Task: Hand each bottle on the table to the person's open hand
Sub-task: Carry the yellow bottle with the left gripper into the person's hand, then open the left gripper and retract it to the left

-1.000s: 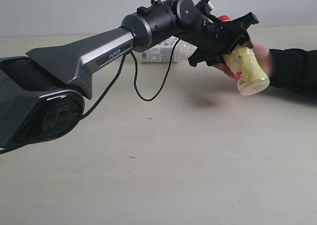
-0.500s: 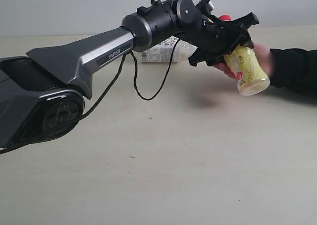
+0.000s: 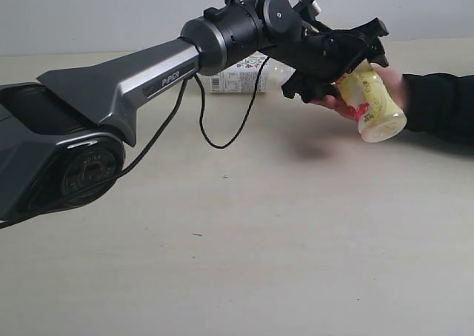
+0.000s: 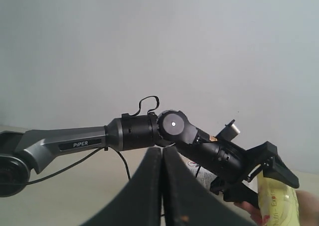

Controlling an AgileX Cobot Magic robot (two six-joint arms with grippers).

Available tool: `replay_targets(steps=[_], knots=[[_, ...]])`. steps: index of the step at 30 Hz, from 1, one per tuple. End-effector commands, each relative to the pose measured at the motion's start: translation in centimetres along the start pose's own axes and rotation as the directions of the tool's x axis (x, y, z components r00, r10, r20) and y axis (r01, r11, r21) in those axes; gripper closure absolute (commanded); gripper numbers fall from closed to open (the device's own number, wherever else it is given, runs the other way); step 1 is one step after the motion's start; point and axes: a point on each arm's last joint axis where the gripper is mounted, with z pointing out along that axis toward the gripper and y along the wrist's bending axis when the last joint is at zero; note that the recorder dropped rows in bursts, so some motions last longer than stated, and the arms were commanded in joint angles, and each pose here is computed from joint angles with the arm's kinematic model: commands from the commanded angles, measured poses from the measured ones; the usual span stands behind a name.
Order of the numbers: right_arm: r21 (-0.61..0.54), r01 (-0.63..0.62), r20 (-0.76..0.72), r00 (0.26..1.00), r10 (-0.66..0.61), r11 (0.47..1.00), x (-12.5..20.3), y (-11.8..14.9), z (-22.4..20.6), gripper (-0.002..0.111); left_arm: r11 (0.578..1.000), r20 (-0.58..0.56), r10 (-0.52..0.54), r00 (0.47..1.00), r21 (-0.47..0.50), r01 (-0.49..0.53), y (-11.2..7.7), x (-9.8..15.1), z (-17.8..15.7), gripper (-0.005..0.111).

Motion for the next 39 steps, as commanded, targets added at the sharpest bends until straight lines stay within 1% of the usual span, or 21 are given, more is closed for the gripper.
replay_targets(steps=[1,4,5,6,7,8,12,14,16,19,22,24,27,28,32,34,36,39], knots=[[-0.004,-0.005,0.000,1.000,0.005,1.000,0.1,0.0,0.0,0.108,0.999,-0.007,0.039,0.999,0.012,-0.039,-1.8,-1.5,-3.1,0.022],[-0.004,-0.005,0.000,1.000,0.005,1.000,0.1,0.0,0.0,0.108,0.996,-0.026,0.083,0.996,-0.027,-0.084,-2.3,-1.7,-4.3,0.022],[-0.004,-0.005,0.000,1.000,0.005,1.000,0.1,0.0,0.0,0.108,0.994,-0.033,0.103,0.994,-0.038,-0.104,-2.8,-1.8,-5.0,0.022],[-0.004,-0.005,0.000,1.000,0.005,1.000,0.1,0.0,0.0,0.108,0.993,-0.038,0.114,0.993,-0.040,-0.115,-3.0,-1.8,-5.3,0.022],[-0.004,-0.005,0.000,1.000,0.005,1.000,0.1,0.0,0.0,0.108,0.987,-0.050,0.152,0.987,-0.038,-0.154,-3.5,-1.8,-6.0,0.022],[-0.004,-0.005,0.000,1.000,0.005,1.000,0.1,0.0,0.0,0.108,0.984,-0.057,0.170,0.984,-0.037,-0.172,-3.8,-1.8,-6.3,0.022],[-0.004,-0.005,0.000,1.000,0.005,1.000,0.1,0.0,0.0,0.108,0.960,-0.089,0.274,0.958,-0.035,-0.278,-5.2,-1.7,-8.4,0.022],[-0.004,-0.005,0.000,1.000,0.005,1.000,0.1,0.0,0.0,0.108,0.950,-0.103,0.304,0.947,-0.048,-0.310,-5.6,-1.7,-9.3,0.022],[-0.004,-0.005,0.000,1.000,0.005,1.000,0.1,0.0,0.0,0.108,0.933,-0.115,0.348,0.930,-0.056,-0.356,-6.1,-1.8,-10.3,0.025],[-0.004,-0.005,0.000,1.000,0.005,1.000,0.1,0.0,0.0,0.108,0.906,-0.148,0.406,0.902,-0.064,-0.419,-6.9,-1.7,-12.0,0.039],[-0.004,-0.005,0.000,1.000,0.005,1.000,0.1,0.0,0.0,0.108,0.877,-0.207,0.456,0.866,-0.064,-0.477,-7.4,-1.4,-13.7,0.059],[-0.004,-0.005,0.000,1.000,0.005,1.000,0.1,0.0,0.0,0.108,0.856,-0.243,0.485,0.840,-0.062,-0.513,-7.7,-1.1,-14.6,0.077],[-0.004,-0.005,0.000,1.000,0.005,1.000,0.1,0.0,0.0,0.108,0.829,-0.226,0.530,0.817,-0.065,-0.556,-8.3,-1.3,-15.5,0.107],[-0.004,-0.005,0.000,1.000,0.005,1.000,0.1,0.0,0.0,0.108,0.811,-0.223,0.556,0.800,-0.065,-0.582,-8.3,-1.4,-15.7,0.106],[-0.004,-0.005,0.000,1.000,0.005,1.000,0.1,0.0,0.0,0.108,0.763,-0.217,0.619,0.755,-0.061,-0.644,-8.8,-1.4,-16.8,0.107],[-0.004,-0.005,0.000,1.000,0.005,1.000,0.1,0.0,0.0,0.108,0.721,-0.221,0.667,0.711,-0.047,-0.691,-9.0,-1.3,-17.4,0.107],[-0.004,-0.005,0.000,1.000,0.005,1.000,0.1,0.0,0.0,0.108,0.700,-0.233,0.685,0.691,-0.053,-0.712,-9.0,-1.1,-17.9,0.107],[-0.004,-0.005,0.000,1.000,0.005,1.000,0.1,0.0,0.0,0.108,0.646,-0.272,0.717,0.642,-0.087,-0.758,-8.3,-0.9,-18.5,0.107]])
